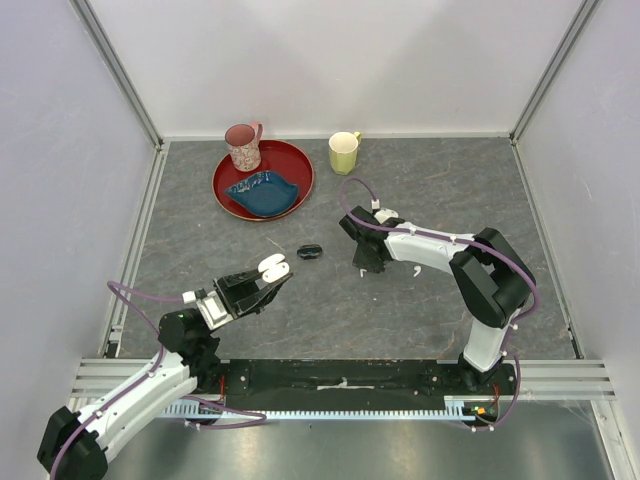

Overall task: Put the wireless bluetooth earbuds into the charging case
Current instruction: Pick up the earbud from the center of the board.

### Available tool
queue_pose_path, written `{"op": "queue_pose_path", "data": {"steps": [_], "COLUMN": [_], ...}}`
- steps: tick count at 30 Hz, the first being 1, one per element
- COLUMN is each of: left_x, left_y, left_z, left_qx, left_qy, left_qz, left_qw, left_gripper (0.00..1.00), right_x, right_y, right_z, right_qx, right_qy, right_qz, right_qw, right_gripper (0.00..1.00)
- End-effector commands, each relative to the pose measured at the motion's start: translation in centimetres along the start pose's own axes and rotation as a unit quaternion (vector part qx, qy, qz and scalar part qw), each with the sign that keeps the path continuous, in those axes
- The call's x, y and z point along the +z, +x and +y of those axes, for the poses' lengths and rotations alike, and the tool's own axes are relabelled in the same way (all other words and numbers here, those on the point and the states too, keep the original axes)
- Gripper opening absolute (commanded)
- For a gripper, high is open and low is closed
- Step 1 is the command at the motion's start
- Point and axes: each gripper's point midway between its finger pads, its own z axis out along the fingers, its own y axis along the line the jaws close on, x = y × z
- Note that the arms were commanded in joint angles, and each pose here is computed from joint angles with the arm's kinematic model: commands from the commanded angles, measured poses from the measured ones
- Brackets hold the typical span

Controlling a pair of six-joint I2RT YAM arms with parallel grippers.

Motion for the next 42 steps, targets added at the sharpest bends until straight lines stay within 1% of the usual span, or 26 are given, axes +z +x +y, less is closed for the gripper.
{"op": "queue_pose_path", "data": {"steps": [1,4,7,11,12,17,18,19,21,22,24,25,27,28,29,31,32,33,34,37,42], "left_x": [-0.8,-0.8,-0.8,-0.7,-0.7,-0.6,-0.5,-0.5,-0.5,-0.4,-0.4,-0.3,-0.2,-0.2,-0.1,0.0,0.1,0.2,0.2,0.4,0.6], "left_y": [1.3,1.4,1.4,1.4,1.6,1.8,1.8,1.9,2.0,2.0,2.1,2.1,2.3,2.3,2.4,2.4,2.4,2.4,2.5,2.6,3.0], "left_z": [0.0,-0.1,0.0,0.0,0.0,0.3,0.4,0.4,0.6,0.6,1.0,1.0,1.1,1.1,1.1,1.1,1.0,1.0,1.0,0.9,0.6], "left_qx": [0.015,0.014,0.013,0.012,0.012,0.002,0.001,-0.004,-0.006,-0.009,-0.013,-0.017,-0.018,-0.02,-0.022,-0.022,-0.023,-0.024,-0.025,-0.028,-0.03], "left_qy": [-0.007,-0.006,-0.006,-0.005,-0.006,-0.015,-0.018,-0.019,-0.023,-0.024,-0.035,-0.035,-0.038,-0.038,-0.036,-0.035,-0.034,-0.033,-0.032,-0.028,-0.017], "left_qz": [0.012,0.014,0.016,0.016,0.019,0.023,0.024,0.026,0.026,0.026,0.027,0.028,0.029,0.028,0.03,0.027,0.028,0.026,0.025,0.025,0.028], "left_qw": [1.0,1.0,1.0,1.0,1.0,1.0,1.0,0.999,0.999,0.999,0.999,0.999,0.999,0.999,0.999,0.999,0.999,0.999,0.999,0.999,0.999], "left_gripper": [0.02,0.02,0.02,0.02,0.02,0.02,0.02,0.02,0.02,0.02,0.02,0.02,0.02,0.02,0.02,0.02,0.02,0.02,0.02,0.02,0.02], "right_x": [0.0,-0.1,-0.2,-1.0,-1.3,-5.0,-5.4,-6.6,-7.8,-9.2,-10.6,-12.3,-14.0,-16.3,-17.3,-20.8,-22.0,-23.9,-25.1,-28.4,-32.2], "right_y": [0.6,0.7,0.6,-0.1,-0.3,-2.6,-2.9,-3.5,-4.2,-4.6,-5.3,-5.8,-6.7,-7.0,-7.2,-7.9,-7.9,-8.4,-8.1,-8.1,-7.0], "right_z": [-0.4,-0.4,-0.5,0.5,0.8,3.0,3.2,3.6,3.9,4.4,4.6,5.0,4.9,5.4,5.4,5.8,5.9,5.7,6.1,6.4,8.5], "right_qx": [-0.011,-0.013,-0.015,-0.008,-0.008,0.008,0.009,0.012,0.01,0.004,0.002,-0.001,0.003,0.009,0.006,0.027,0.021,0.03,0.036,0.043,0.023], "right_qy": [-0.001,-0.003,-0.004,-0.037,-0.049,-0.137,-0.146,-0.167,-0.182,-0.202,-0.213,-0.232,-0.242,-0.275,-0.286,-0.338,-0.355,-0.38,-0.406,-0.462,-0.541], "right_qz": [0.005,0.006,0.004,-0.01,-0.015,-0.08,-0.088,-0.104,-0.124,-0.142,-0.171,-0.19,-0.224,-0.246,-0.261,-0.299,-0.312,-0.327,-0.336,-0.352,-0.343], "right_qw": [1.0,1.0,1.0,0.999,0.999,0.987,0.985,0.98,0.975,0.969,0.962,0.954,0.944,0.93,0.922,0.892,0.881,0.865,0.849,0.813,0.767], "right_gripper": [0.32,0.28,0.22,0.15,0.08,0.03,0.0,0.0,0.0,0.0,0.0,0.0,0.0,0.0,0.0,0.0,0.0,0.0,0.0,0.0,0.0]}}
